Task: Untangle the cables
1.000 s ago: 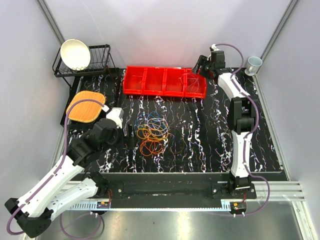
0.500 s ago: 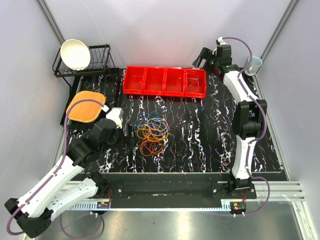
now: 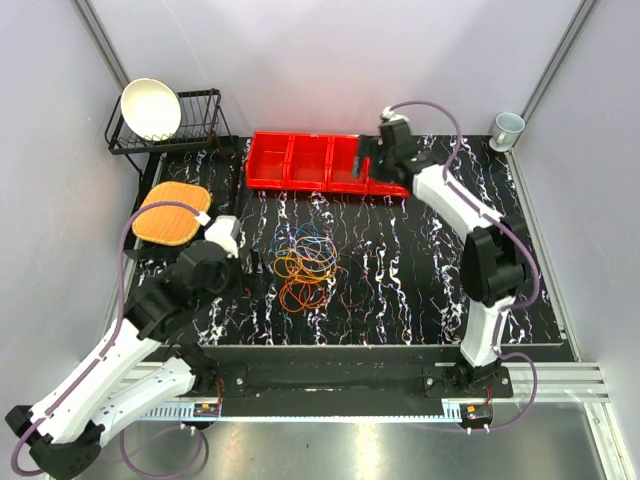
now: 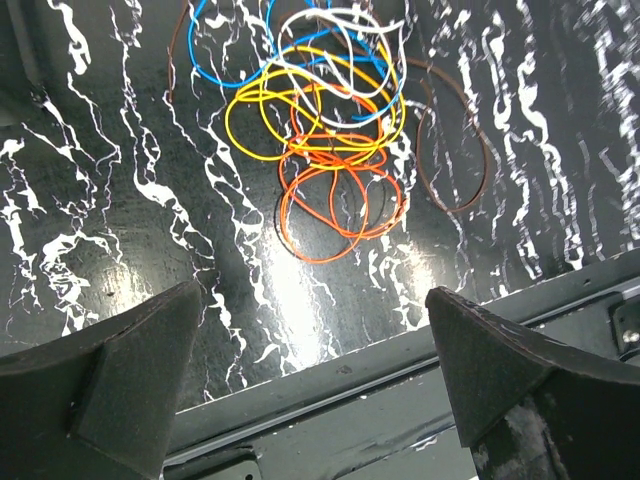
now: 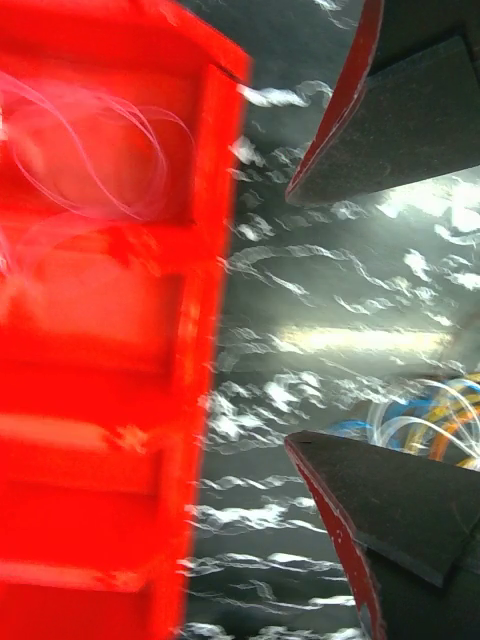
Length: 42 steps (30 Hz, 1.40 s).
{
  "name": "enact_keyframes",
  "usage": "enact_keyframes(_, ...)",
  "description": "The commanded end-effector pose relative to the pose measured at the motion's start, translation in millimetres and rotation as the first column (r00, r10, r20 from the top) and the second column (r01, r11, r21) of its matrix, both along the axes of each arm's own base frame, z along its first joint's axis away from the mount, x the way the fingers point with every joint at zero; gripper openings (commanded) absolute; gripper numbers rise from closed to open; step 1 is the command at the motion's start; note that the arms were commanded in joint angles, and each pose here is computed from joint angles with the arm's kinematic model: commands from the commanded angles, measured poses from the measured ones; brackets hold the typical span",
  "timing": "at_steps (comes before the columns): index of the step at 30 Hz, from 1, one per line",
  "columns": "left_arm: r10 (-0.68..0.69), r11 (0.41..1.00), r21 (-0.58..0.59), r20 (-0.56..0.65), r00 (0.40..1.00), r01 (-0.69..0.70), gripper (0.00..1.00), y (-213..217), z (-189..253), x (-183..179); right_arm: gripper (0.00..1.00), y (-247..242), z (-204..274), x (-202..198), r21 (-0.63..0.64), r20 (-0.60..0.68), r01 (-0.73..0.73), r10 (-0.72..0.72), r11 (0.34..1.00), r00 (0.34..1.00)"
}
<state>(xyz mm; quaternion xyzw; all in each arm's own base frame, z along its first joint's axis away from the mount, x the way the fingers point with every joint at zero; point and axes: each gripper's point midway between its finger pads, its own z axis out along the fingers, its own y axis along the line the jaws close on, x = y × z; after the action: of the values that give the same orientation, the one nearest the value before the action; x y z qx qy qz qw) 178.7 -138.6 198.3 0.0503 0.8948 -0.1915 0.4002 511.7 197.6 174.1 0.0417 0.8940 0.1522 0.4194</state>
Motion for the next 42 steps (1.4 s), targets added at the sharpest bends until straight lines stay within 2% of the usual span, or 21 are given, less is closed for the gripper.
enact_keyframes(1,0.049,0.998,-0.041,0.068,0.996,-0.046,0.99,6.6,13.7,3.3,1.0,-9.3,51.0,-32.4,-0.089,0.123,0.094,-0.083,0.992,0.989)
enact_keyframes(3,0.059,0.997,-0.059,0.089,0.994,-0.054,0.99,9.5,19.8,1.7,1.0,-17.7,45.4,-39.4,-0.029,0.091,0.161,-0.158,0.986,0.983)
enact_keyframes(6,0.065,0.995,-0.08,0.112,0.992,-0.056,0.99,11.6,25.6,-0.1,0.99,-14.6,21.3,-53.5,0.123,-0.064,0.125,-0.118,0.984,0.991)
enact_keyframes(9,0.067,0.995,-0.078,0.115,0.991,-0.059,0.99,12.4,25.9,0.2,1.0,-9.4,5.8,-66.8,0.197,-0.125,0.1,-0.077,0.975,0.989)
enact_keyframes(17,0.099,0.994,-0.048,0.094,0.991,-0.095,0.98,15.9,19.2,4.6,1.0,3.3,25.5,-79.4,0.27,-0.03,-0.003,0.012,0.963,0.999)
enact_keyframes(18,0.109,0.994,-0.037,0.09,0.99,-0.106,0.97,17.5,17.3,6.0,1.0,4.8,15.5,-85.5,0.274,-0.043,-0.007,0.019,0.962,0.999)
enact_keyframes(19,0.118,0.993,-0.033,0.086,0.989,-0.116,0.96,18.4,16.6,6.7,1.0,7.7,25.2,-84.4,0.298,0.006,-0.027,0.027,0.954,1.0)
enact_keyframes(30,0.143,0.989,0.034,0.037,0.989,-0.144,0.92,19.8,2.1,12.7,0.97,18.4,-9.8,-124.6,0.286,-0.007,-0.039,0.042,0.957,0.999)
enact_keyframes(35,0.158,0.984,0.088,-0.02,0.987,-0.155,0.88,15.4,-13.9,19.4,0.93,26.5,-19.8,-127.3,0.305,-0.006,-0.065,0.07,0.95,0.998)
enact_keyframes(36,0.171,0.982,0.091,-0.027,0.985,-0.168,0.87,14.7,-16.9,21.7,0.92,29.4,-15.3,-121.7,0.321,0.032,-0.073,0.066,0.944,0.997)
enact_keyframes(40,0.242,0.97,0.027,-0.077,0.967,-0.24,0.85,-2.5,-35.9,37.0,0.91,32.7,-21.5,-117.0,0.35,0.078,-0.073,0.048,0.934,0.996)
enact_keyframes(42,0.281,0.96,-0.011,-0.044,0.959,-0.281,0.82,-8.8,-36.8,52.5,0.91,33.5,-24.9,-115.8,0.346,0.106,-0.086,0.052,0.934,0.993)
